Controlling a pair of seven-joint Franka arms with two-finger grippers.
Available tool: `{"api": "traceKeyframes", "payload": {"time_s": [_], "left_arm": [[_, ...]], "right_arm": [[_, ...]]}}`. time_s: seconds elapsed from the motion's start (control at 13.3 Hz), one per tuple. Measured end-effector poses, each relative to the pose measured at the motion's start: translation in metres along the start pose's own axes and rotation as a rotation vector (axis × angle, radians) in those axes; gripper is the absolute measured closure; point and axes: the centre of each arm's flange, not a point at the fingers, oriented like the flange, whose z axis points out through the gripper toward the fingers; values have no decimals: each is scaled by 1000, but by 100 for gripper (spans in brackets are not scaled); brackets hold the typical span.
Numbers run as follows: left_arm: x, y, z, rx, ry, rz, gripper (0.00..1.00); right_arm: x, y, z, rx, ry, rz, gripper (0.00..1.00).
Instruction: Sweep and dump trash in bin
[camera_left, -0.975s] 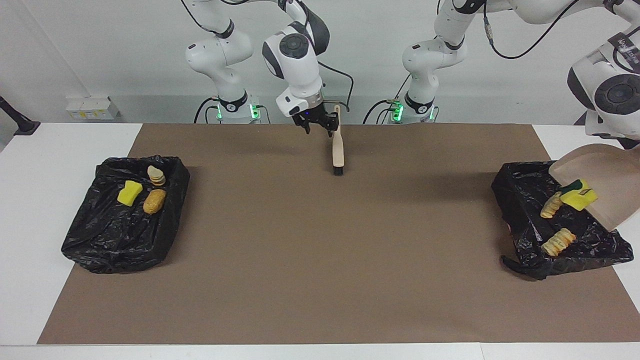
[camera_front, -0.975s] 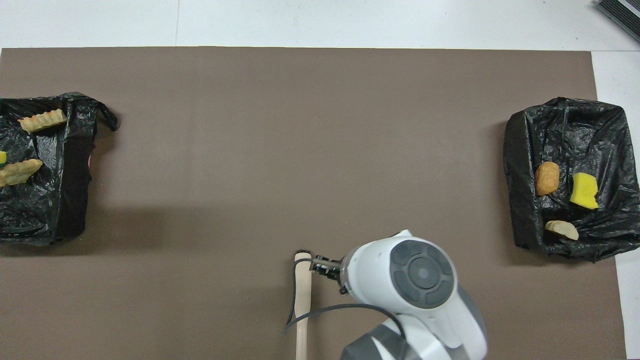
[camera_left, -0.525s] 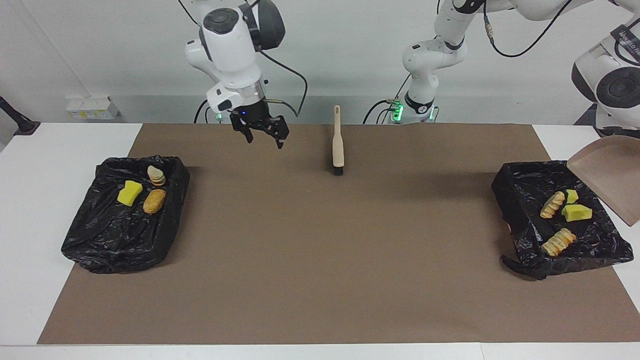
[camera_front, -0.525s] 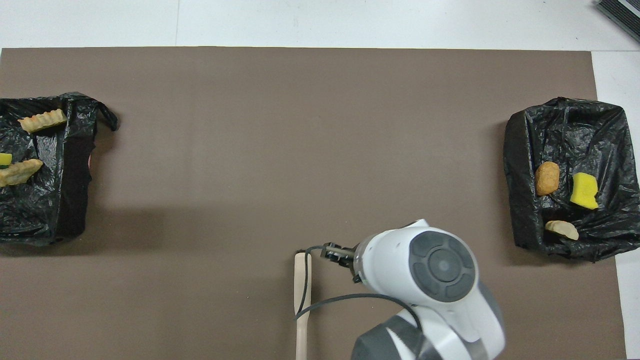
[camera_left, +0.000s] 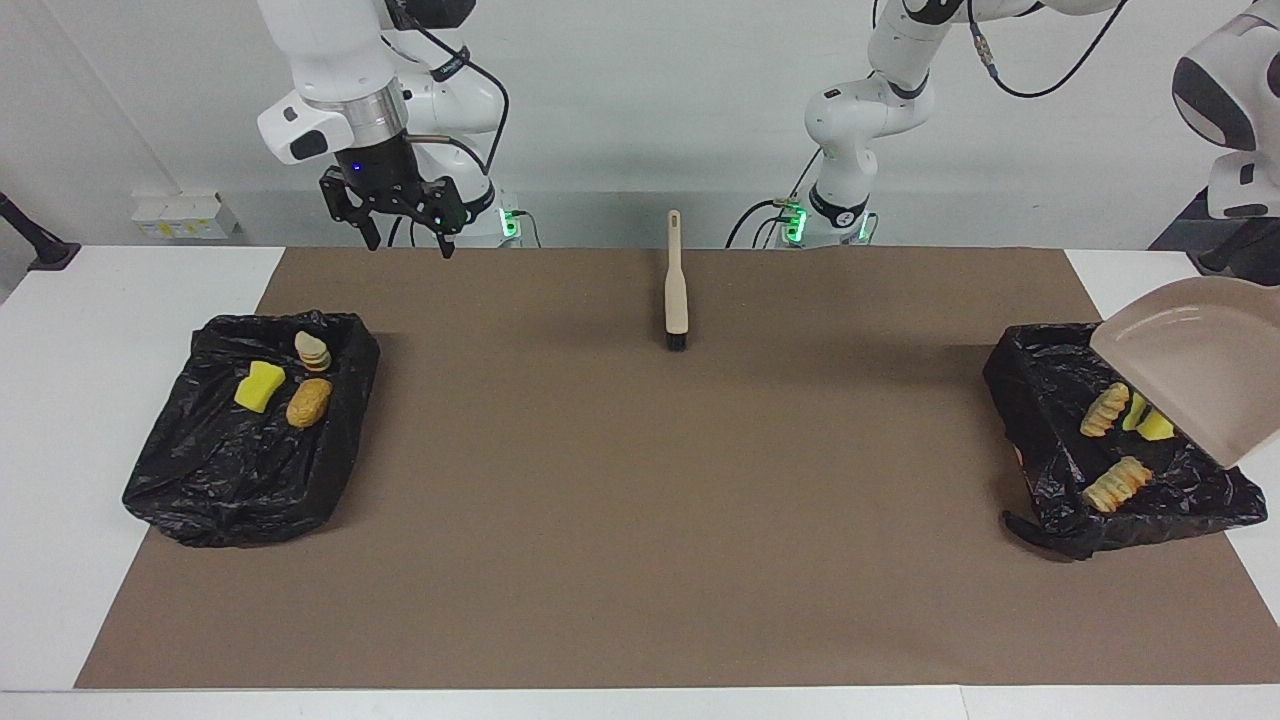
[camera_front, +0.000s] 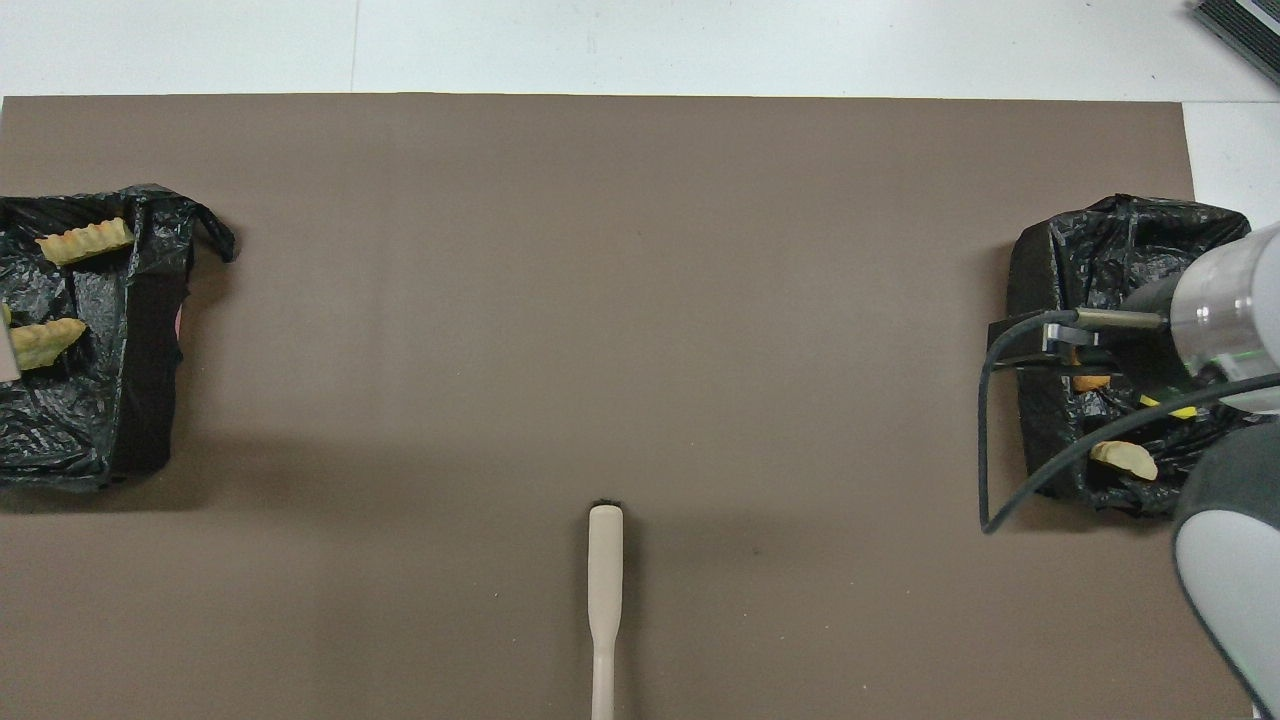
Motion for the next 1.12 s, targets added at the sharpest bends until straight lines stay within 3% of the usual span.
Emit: {"api": "traceKeyframes", "payload": {"time_s": [0.15,0.38,0.75,1.12], "left_arm": [[8,5,-5,-28,104,-65,68],[17,16,-26,-77,279,-327,68],[70,38,-52,-176,355,-533,68],[184,84,-108,-287,368,-766,68]], "right_arm": [[5,11,-14,0,2,20,0],[9,27,-28,-1,5,49,0],[13,50,-31,-11,-1,63,0],[13,53,-28,-14,-15,28,0]]}}
